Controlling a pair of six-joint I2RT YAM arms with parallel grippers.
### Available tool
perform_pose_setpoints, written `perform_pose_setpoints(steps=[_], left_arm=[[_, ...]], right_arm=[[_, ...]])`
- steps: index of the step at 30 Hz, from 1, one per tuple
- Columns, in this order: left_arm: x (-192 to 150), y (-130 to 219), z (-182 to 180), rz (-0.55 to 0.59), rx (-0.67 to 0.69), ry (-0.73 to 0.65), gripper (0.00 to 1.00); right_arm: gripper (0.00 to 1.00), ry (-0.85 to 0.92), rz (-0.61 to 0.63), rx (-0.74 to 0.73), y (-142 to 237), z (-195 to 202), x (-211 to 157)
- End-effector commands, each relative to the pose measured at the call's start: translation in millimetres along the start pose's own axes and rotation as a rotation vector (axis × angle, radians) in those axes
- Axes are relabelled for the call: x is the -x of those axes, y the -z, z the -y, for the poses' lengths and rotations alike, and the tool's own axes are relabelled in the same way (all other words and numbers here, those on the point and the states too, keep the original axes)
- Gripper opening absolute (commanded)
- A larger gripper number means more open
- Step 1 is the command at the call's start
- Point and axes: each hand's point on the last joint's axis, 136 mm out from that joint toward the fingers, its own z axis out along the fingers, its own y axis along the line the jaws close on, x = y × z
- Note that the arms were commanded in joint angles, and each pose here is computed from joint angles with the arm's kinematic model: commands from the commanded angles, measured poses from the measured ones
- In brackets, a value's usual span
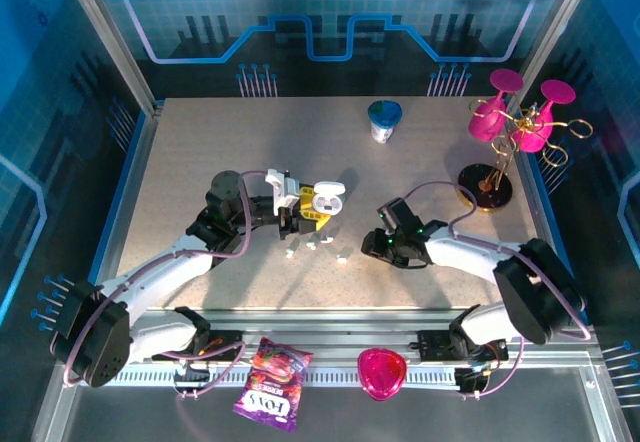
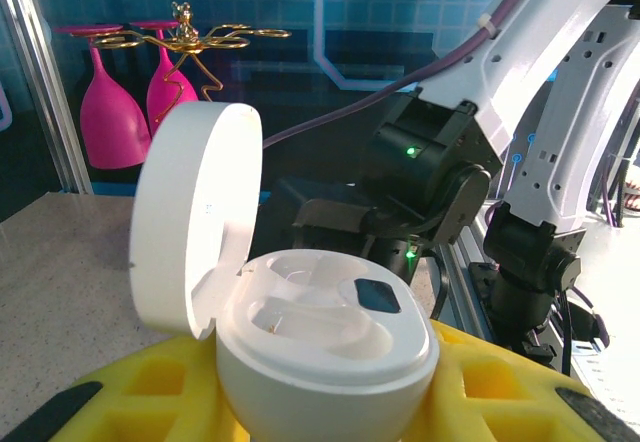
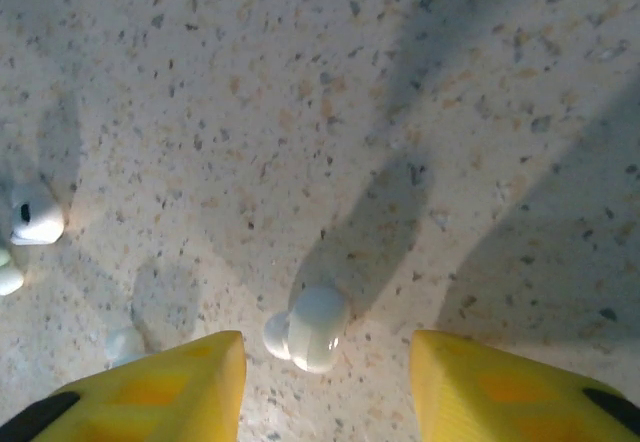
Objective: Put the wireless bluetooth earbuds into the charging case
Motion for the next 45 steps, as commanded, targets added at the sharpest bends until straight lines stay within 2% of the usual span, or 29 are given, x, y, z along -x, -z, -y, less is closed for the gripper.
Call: perform_pose_setpoints(steps=[1,22,29,36,45], left_arm=[[15,3,6,0.027,-0.027,-0.042,0.32],[14,2,5,0.023,-0.03,-0.043,0.32],[9,1,2,0.013,-0.016,-0.038,0.32],[-14,-3,-12,-0.03,0.031,-0.015,0.32],[-41,-17,-34,-0.059,0.047,0.051,0.32]], right_arm=[[0.37,-0.059,-0.022,-0.08,0,5,3],[0.14,-0.066,-0.069,-0.115,-13,4,2],[0.11,-0.02,-0.054,-0.138,-4,4,7],[0.12,0.077,0.043,-0.23,34,9,28],[0.13,0.227,0.212,-0.261,116,-26,62]])
